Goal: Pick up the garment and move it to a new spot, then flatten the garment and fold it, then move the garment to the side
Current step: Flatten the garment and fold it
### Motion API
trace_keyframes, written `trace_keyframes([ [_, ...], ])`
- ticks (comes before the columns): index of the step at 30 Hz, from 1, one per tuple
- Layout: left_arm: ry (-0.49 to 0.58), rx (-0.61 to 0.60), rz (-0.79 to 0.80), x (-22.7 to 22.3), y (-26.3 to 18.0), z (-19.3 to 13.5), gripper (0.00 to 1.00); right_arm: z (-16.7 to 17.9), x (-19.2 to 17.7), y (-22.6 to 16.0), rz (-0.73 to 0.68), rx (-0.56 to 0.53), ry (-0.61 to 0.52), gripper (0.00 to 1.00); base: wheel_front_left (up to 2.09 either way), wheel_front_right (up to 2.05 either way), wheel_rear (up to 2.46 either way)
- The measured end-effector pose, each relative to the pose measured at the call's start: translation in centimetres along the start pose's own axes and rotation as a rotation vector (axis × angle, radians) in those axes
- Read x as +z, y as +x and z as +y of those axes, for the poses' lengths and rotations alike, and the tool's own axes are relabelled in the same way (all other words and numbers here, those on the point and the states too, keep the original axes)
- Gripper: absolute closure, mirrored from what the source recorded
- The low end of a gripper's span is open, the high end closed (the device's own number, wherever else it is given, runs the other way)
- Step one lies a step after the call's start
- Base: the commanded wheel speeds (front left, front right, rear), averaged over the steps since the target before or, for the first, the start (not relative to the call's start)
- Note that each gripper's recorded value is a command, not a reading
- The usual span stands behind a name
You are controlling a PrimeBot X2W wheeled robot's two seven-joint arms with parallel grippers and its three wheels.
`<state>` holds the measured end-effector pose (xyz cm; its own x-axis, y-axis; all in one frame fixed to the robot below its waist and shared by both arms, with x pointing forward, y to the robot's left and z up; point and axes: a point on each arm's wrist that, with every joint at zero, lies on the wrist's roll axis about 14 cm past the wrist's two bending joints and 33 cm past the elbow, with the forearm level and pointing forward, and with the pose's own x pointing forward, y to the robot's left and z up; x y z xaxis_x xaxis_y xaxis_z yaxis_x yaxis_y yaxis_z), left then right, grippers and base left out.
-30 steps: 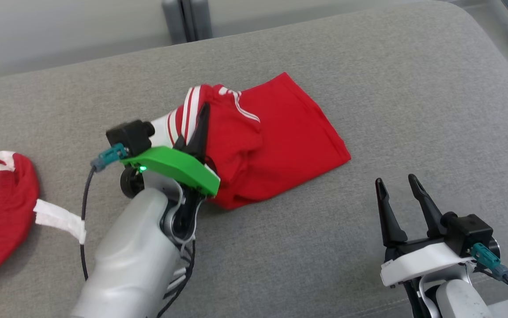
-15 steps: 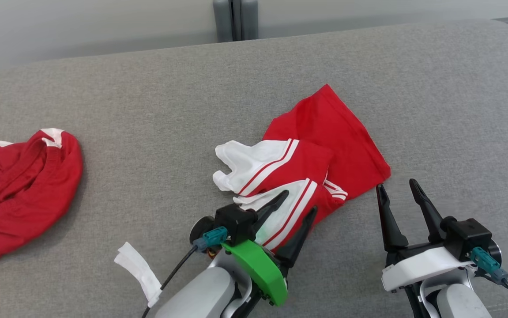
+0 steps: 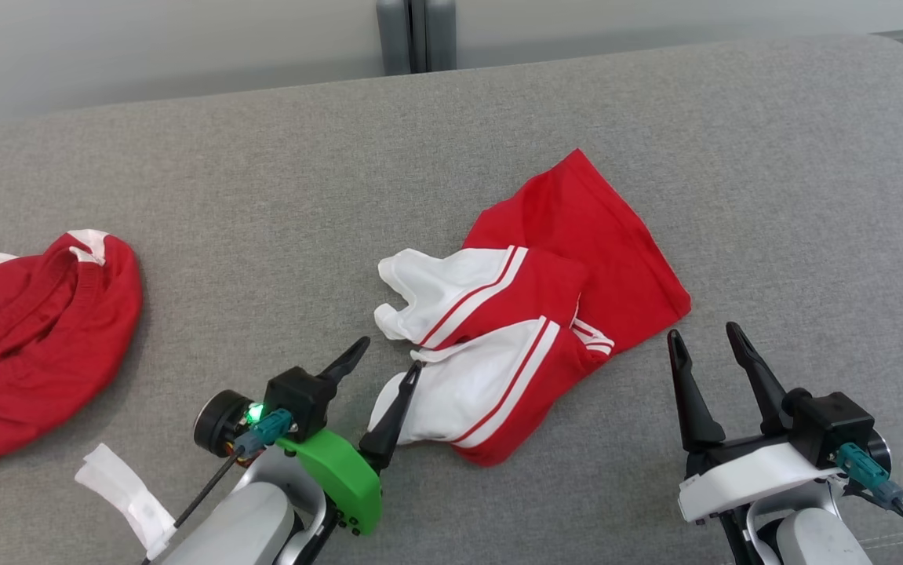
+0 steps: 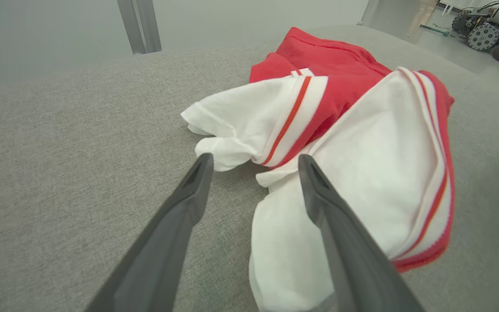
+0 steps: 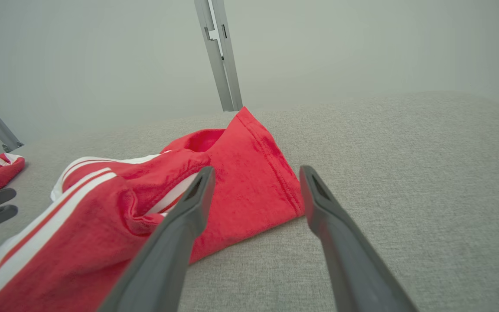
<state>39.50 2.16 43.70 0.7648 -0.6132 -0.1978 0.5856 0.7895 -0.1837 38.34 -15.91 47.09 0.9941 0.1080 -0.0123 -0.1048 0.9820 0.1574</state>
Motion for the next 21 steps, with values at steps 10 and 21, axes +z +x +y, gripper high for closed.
trace_keyframes([
  [10,0.186,-0.081,0.158,-3.6,2.2,-0.1,0.0,-1.2,-0.4,-0.1,0.013,-0.034,-0.015,0.0,0.0,0.0,0.0],
  [21,0.239,-0.119,0.17,-4.1,2.9,-0.6,0.51,-1.7,-0.1,-0.8,0.007,-0.052,-0.019,0.0,0.0,0.0,0.0],
])
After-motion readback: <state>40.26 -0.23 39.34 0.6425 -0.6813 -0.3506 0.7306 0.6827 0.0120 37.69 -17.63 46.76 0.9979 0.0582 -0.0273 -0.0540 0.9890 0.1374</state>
